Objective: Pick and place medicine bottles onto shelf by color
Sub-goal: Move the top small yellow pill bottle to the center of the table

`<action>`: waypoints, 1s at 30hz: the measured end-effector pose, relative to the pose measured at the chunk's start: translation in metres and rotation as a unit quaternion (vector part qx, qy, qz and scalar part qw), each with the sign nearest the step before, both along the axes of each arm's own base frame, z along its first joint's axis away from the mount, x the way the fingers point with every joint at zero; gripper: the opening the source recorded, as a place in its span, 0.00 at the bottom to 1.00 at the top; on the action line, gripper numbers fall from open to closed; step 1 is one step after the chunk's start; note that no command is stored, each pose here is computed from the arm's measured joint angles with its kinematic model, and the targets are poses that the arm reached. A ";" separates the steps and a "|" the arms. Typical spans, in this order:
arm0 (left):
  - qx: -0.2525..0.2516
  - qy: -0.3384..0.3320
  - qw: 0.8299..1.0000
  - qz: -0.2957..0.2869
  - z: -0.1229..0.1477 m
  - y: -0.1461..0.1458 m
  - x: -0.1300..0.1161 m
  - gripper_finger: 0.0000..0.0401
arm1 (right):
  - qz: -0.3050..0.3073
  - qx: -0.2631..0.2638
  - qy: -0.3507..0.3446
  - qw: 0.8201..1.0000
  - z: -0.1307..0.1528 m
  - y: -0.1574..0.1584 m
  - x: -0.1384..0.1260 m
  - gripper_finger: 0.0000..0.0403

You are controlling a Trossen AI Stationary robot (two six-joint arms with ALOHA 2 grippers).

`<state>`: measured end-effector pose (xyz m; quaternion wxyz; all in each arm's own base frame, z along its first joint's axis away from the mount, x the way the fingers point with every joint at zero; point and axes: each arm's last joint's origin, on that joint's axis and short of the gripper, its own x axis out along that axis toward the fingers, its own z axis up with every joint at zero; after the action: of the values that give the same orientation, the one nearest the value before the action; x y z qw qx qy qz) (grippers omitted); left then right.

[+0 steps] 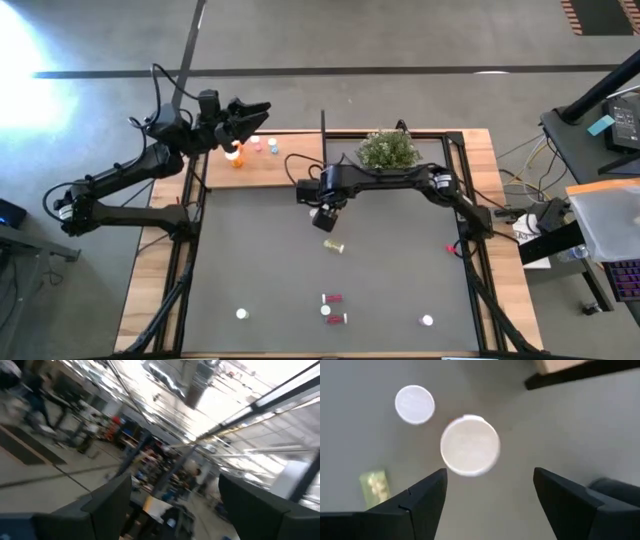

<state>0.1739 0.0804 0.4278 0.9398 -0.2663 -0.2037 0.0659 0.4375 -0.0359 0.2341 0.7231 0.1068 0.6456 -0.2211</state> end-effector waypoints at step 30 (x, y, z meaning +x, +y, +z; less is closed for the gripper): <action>-0.146 0.258 0.904 -0.310 -0.058 -0.085 0.045 0.71 | -0.167 0.000 -0.137 0.976 0.106 0.090 -0.119 0.64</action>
<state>0.2192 -0.0046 0.3702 0.8833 -0.4235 0.1504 -0.1332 0.3183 0.0538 0.3405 0.7574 0.2423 0.5136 -0.3223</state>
